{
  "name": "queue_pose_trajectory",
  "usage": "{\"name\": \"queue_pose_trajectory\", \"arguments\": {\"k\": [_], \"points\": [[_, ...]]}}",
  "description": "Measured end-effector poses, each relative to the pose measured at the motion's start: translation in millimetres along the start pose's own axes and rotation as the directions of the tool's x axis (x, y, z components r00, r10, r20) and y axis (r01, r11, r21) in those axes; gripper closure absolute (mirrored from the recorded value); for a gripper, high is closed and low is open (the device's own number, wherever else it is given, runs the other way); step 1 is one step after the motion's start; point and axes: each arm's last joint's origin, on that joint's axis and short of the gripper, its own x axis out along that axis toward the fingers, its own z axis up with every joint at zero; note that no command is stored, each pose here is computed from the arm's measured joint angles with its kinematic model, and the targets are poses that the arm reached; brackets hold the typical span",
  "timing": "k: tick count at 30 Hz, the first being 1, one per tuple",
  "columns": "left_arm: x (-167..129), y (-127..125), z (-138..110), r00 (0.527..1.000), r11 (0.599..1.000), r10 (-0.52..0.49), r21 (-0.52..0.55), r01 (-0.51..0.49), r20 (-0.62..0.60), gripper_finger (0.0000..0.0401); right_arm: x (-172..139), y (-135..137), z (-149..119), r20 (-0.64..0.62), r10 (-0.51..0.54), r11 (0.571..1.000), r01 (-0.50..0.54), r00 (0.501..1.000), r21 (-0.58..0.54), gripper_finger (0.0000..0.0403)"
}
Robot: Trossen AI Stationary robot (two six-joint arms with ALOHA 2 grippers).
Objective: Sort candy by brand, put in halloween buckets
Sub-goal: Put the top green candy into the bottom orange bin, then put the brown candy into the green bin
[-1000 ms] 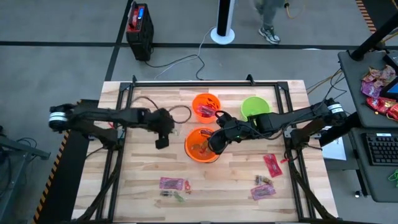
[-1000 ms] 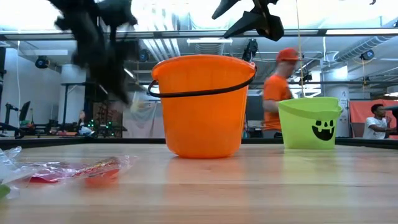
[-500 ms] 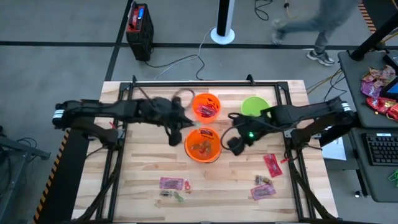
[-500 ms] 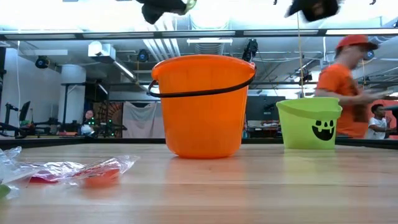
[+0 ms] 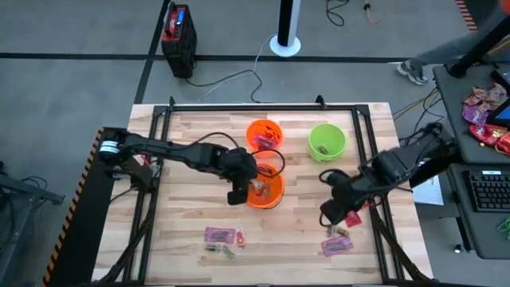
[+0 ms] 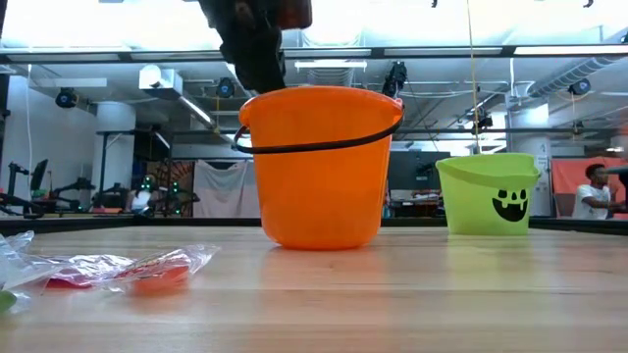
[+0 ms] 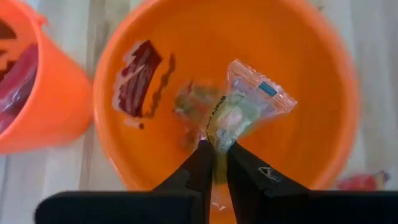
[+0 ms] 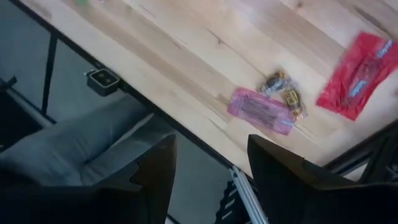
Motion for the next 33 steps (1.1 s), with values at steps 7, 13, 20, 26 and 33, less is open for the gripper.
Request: {"name": "queue_pose_trajectory", "arguments": {"k": [7,13,20,26,33], "points": [[0.0,-0.9,8.4,1.0,1.0,0.003,0.002,-0.003,0.003,0.0296,29.2,8.1,-12.5,-0.008,-0.101,0.994,0.101,0.995,0.052,0.0213],[-23.4,0.0,16.2,1.0,0.999,0.009,0.035,-0.01,0.022,0.023,65.4,-0.4,-18.8,-0.009,-0.209,0.973,0.208,0.978,0.1,0.0212],[-93.4,1.4,30.3,0.989,1.0,-0.002,0.013,0.0,0.15,0.0214,132.7,-28.5,-9.0,-0.001,-0.224,0.957,0.22,0.975,0.189,0.0212],[-162.1,5.7,23.9,0.946,0.997,0.01,-0.076,0.016,0.325,0.0214,180.3,-57.3,-2.1,-0.004,-0.3,0.909,0.287,0.954,0.304,0.0212],[-222.4,13.1,-1.9,0.877,0.979,0.069,-0.203,0.033,0.475,0.0214,199.1,-62.0,0.4,-0.005,-0.331,0.904,0.319,0.943,0.284,0.0221]]}}
